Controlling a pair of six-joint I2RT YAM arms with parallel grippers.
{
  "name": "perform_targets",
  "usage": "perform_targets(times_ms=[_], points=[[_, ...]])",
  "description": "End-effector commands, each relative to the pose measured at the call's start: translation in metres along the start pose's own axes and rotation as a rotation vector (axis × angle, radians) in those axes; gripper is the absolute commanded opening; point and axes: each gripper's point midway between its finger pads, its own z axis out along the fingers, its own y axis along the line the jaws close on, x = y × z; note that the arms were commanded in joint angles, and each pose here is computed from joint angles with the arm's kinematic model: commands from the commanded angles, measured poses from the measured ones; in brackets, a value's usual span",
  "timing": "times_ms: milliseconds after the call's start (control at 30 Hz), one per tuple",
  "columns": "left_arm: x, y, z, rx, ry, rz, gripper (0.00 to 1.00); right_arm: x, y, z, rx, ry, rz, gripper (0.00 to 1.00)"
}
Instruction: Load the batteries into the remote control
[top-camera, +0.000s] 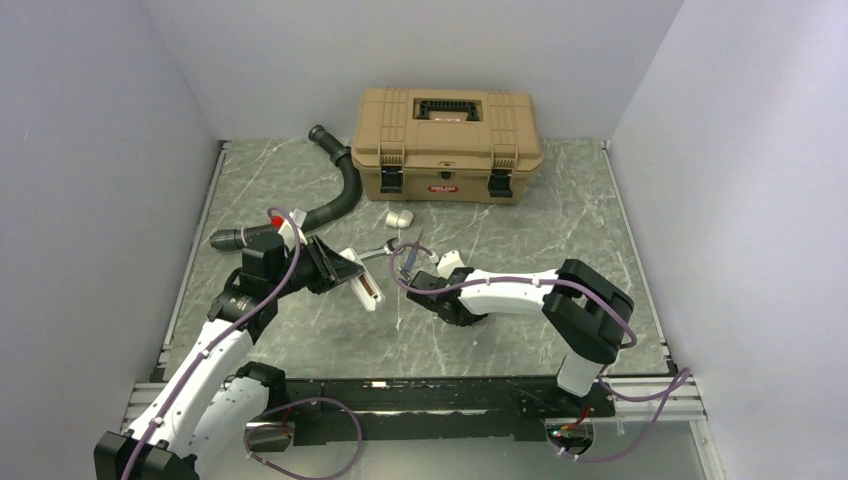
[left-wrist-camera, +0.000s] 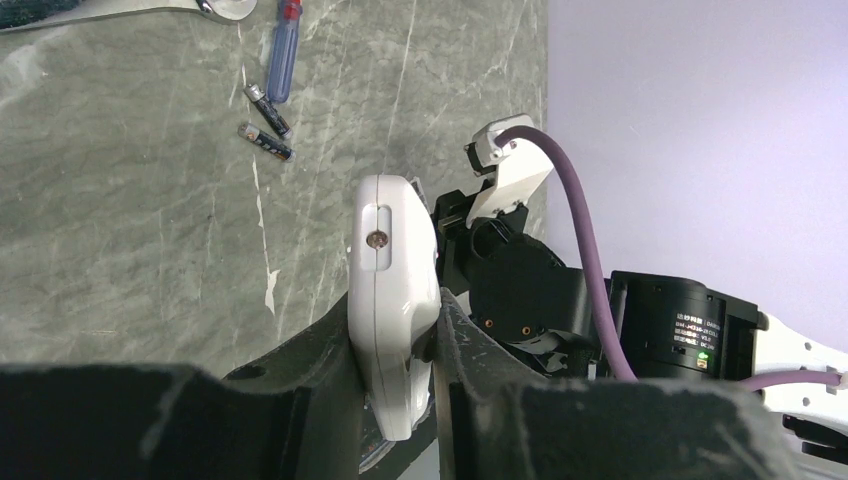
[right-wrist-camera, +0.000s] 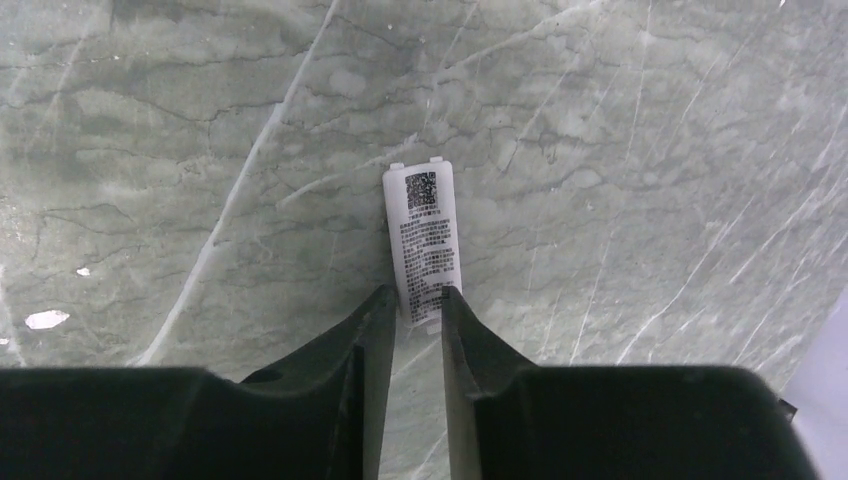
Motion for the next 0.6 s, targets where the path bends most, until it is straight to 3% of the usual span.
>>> perform_targets(times_ms=[0,433,567], points=[[-0.001,-0.007,-0.003,0.036,-0.003,0.027,0.0,-0.004,0.007,0.0,-0.034,-0.009,0.008,0.3],[-0.004,0.0,-0.004,0.004,-0.005,0.025,0.0,-0.066,0.021,-0.06,-0.302,-0.216,0.114,0.5],[-0.006,0.002,-0.007,-0.004,-0.015,0.027,0.0,-0.089,0.017,-0.073,-0.37,-0.254,0.177,0.51]])
